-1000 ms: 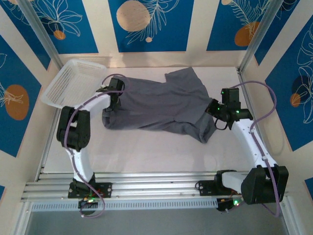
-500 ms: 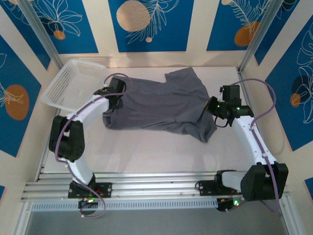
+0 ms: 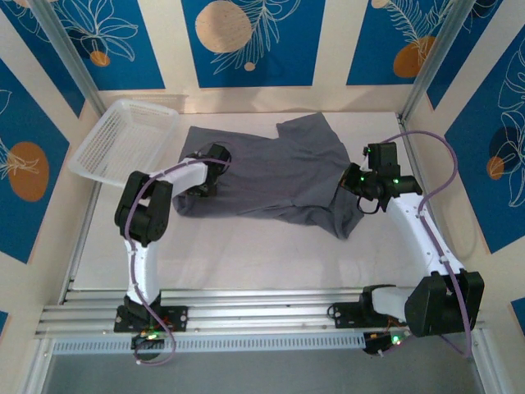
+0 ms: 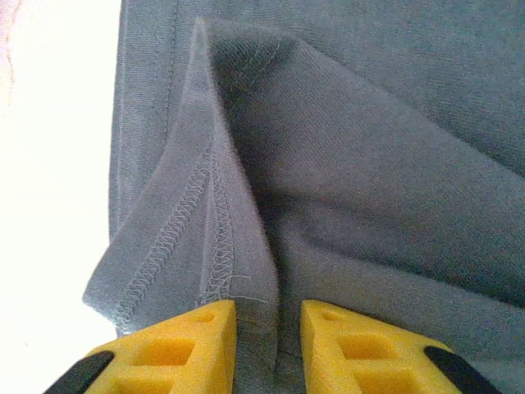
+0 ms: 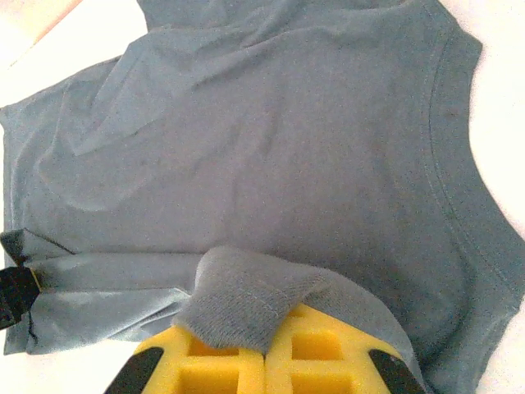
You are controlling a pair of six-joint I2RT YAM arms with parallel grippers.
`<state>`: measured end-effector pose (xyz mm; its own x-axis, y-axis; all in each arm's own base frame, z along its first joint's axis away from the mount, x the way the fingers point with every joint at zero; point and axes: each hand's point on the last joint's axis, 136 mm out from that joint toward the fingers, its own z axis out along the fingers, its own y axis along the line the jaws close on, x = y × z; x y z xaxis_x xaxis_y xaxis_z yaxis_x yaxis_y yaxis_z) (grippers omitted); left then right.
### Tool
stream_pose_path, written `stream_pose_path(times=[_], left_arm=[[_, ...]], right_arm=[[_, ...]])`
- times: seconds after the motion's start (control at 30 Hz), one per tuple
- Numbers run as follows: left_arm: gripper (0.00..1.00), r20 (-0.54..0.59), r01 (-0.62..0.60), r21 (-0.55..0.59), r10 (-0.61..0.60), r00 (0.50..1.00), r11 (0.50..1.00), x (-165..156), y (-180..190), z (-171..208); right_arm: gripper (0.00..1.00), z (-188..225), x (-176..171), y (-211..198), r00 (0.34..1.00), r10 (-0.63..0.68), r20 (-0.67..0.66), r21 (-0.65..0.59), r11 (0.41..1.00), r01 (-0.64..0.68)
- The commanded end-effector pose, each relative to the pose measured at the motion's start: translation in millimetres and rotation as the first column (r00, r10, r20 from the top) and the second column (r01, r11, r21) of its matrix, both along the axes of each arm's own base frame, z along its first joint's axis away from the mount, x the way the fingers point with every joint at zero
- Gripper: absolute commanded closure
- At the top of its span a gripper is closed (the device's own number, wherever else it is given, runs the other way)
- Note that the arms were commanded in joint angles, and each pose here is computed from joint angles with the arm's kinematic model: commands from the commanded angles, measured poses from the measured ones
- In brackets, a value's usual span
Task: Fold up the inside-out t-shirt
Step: Flatten out the T-shirt at the center of the table.
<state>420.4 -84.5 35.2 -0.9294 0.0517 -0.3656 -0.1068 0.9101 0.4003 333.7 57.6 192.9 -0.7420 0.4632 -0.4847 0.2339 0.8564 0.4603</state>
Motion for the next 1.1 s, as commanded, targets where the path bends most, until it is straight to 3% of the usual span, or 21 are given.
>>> stream_pose_path(times=[0.0, 0.2, 0.3, 0.37, 0.4, 0.5, 0.57, 0.67, 0.77, 0.87, 0.97, 1.07], left_arm=[[0.75, 0.021, -0.021, 0.079, 0.019, 1.0, 0.997, 7, 18, 9], [0.8, 0.017, -0.032, 0.07, 0.031, 0.999, 0.997, 10, 22, 7], [0.89, 0.014, -0.034, 0.064, 0.034, 0.999, 0.997, 10, 23, 7], [1.0, 0.023, -0.039, 0.059, 0.038, 0.999, 0.997, 10, 23, 11], [1.0, 0.034, -0.044, 0.051, 0.043, 0.999, 0.998, 10, 24, 16], [1.0, 0.116, -0.049, -0.023, 0.052, 0.992, 0.999, 14, 18, 57], [1.0, 0.242, -0.03, -0.105, 0.055, 0.969, 0.994, 23, 11, 118], [1.0, 0.486, 0.048, -0.276, 0.097, 0.869, 0.96, 39, 8, 240], [1.0, 0.667, 0.189, -0.466, 0.203, 0.717, 0.864, 38, 17, 360], [1.0, 0.766, 0.335, -0.536, 0.28, 0.578, 0.775, 17, 32, 455], [1.0, 0.819, 0.445, -0.532, 0.304, 0.487, 0.721, -16, 37, 517], [1.0, 0.852, 0.518, -0.512, 0.325, 0.411, 0.685, -51, 38, 554]], right_arm=[[1.0, 19, 0, 2, 0.999, 0.015, 0.041, -0.012, 1.0, -0.014], [1.0, 22, 1, 3, 0.999, 0.017, 0.045, -0.021, 1.0, -0.016], [1.0, 23, 1, 4, 0.999, 0.02, 0.046, -0.022, 1.0, -0.019], [1.0, 24, 1, 5, 0.999, 0.02, 0.047, -0.024, 1.0, -0.019], [1.0, 25, 2, 5, 0.999, 0.018, 0.049, -0.024, 1.0, -0.017], [1.0, 46, 8, 6, 0.996, 0.006, 0.092, -0.003, 1.0, -0.005], [1.0, 88, 16, 6, 0.984, -0.015, 0.179, 0.017, 1.0, 0.012], [1.0, 186, 24, 5, 0.911, -0.049, 0.41, 0.069, 0.997, 0.023], [1.0, 294, 13, -3, 0.774, -0.081, 0.628, 0.091, 0.995, 0.03], [1.0, 382, -10, -9, 0.626, -0.081, 0.776, 0.09, 0.996, 0.018], [1.0, 436, -32, -15, 0.521, -0.072, 0.85, 0.068, 0.997, 0.027], [1.0, 471, -54, -28, 0.45, -0.088, 0.889, 0.056, 0.995, 0.083]])
